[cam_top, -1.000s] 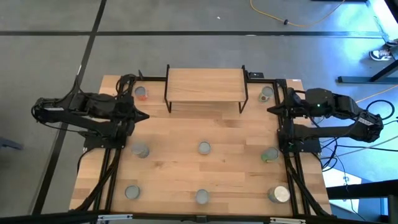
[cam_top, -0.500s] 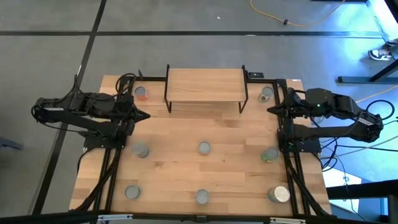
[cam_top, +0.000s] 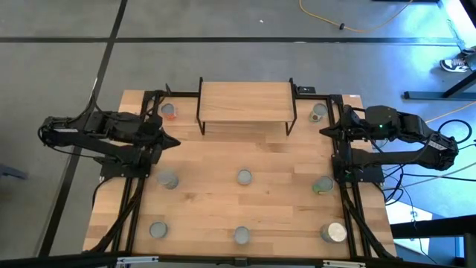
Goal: Pick and place cans onto a shelf
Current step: Put the left canned cherries on the shelf
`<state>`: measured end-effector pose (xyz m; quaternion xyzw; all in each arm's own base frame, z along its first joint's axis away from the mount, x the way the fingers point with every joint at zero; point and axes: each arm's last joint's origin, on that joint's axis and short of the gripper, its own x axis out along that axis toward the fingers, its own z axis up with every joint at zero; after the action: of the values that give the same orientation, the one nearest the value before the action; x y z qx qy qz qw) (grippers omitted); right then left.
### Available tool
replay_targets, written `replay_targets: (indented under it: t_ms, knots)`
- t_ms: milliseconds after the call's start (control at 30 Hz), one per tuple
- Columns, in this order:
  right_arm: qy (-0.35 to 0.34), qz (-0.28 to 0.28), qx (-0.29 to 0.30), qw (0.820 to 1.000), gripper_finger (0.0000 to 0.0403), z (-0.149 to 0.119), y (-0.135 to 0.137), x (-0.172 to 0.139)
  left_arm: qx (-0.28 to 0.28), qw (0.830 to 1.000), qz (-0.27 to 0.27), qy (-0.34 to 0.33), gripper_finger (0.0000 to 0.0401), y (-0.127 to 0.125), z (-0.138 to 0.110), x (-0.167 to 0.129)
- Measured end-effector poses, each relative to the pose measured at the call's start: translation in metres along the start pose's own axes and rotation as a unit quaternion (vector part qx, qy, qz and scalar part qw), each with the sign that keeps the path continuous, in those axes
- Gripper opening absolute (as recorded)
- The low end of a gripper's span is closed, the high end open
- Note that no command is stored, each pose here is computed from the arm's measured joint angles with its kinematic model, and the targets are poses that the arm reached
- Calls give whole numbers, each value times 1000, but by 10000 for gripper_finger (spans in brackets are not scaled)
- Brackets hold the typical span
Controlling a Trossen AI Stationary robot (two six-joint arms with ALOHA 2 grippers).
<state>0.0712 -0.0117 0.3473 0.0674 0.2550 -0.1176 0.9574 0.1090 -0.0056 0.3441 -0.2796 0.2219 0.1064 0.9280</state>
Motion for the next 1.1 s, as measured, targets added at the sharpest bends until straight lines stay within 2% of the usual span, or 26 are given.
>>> replay_targets:
  t_ms: [167, 367, 533, 633, 767, 867, 1000, 1100]
  knots:
    - [0, 0, 15, 1000, 6, 0, 0, 0, -48, 999, 18, 1, 35, 2, -1, 0]
    - [0, 0, 15, 1000, 6, 0, 0, 0, -87, 994, 46, 53, 78, 7, -10, 2]
    - [0, 0, 14, 1000, 6, 0, 0, 0, -89, 988, 35, 122, 82, 7, -16, 7]
    - [0, 0, 14, 1000, 6, 0, 0, 0, -122, 981, 24, 152, 82, 5, -18, 9]
    - [0, 0, 13, 1000, 6, 0, 0, 0, -207, 962, 40, 174, 81, 3, -21, 14]
    - [0, 0, 11, 1000, 6, 0, 0, 0, -236, 947, 67, 209, 81, 2, -27, 17]
    - [0, 0, 11, 1000, 6, 0, 0, 0, -289, 913, 129, 257, 81, 0, -38, 23]
    - [0, 0, 10, 1000, 6, 0, 0, 0, -306, 897, 159, 276, 81, -3, -43, 29]
